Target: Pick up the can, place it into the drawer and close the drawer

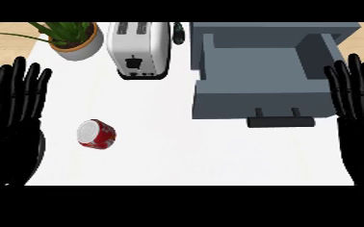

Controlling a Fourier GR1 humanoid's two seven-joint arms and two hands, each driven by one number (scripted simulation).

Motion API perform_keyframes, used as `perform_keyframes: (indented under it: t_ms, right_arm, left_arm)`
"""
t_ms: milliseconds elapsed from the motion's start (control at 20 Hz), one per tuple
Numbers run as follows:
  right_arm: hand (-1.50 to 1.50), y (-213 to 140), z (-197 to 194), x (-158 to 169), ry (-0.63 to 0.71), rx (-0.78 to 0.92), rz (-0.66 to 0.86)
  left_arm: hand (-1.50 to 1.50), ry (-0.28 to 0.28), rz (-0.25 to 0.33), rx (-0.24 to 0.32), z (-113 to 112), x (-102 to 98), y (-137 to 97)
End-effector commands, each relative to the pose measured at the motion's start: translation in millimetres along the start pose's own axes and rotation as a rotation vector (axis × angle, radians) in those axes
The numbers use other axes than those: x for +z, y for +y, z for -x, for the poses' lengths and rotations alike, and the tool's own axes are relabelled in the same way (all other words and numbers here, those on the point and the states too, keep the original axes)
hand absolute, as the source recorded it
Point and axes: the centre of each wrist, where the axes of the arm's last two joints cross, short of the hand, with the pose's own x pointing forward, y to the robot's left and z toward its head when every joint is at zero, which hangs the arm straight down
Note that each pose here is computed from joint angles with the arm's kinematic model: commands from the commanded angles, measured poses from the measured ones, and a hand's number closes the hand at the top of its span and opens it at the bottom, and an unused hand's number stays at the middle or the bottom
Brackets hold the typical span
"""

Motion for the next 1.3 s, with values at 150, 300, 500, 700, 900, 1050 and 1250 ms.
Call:
perform_keyframes:
  t_ms: [150,300,500,700,900,1050,1250]
  right_arm:
    - [-1.5,-4,16,10,0.01,0.012,0.038]
    - [-1.5,-3,32,23,0.291,-0.015,0.111]
    - [-1.5,-7,19,21,0.342,0.01,0.104]
    - [-1.5,-18,1,25,0.351,-0.002,0.113]
    - [-1.5,-17,13,38,0.344,0.0,0.135]
    - [-1.5,-36,13,46,0.336,0.007,0.114]
    - [-1.5,-21,23,56,0.348,0.014,0.121]
  left_arm:
    - [-1.5,-0.042,0.06,0.054,7,-6,-22]
    - [-1.5,0.34,-0.022,-0.012,29,29,-14]
    - [-1.5,0.386,-0.021,-0.024,10,34,-38]
    - [-1.5,0.394,-0.024,-0.038,-21,23,-40]
    - [-1.5,0.404,-0.014,-0.037,-33,23,-33]
    - [-1.5,0.418,-0.043,-0.004,-30,42,-30]
    - [-1.5,0.43,-0.097,-0.011,-16,53,-29]
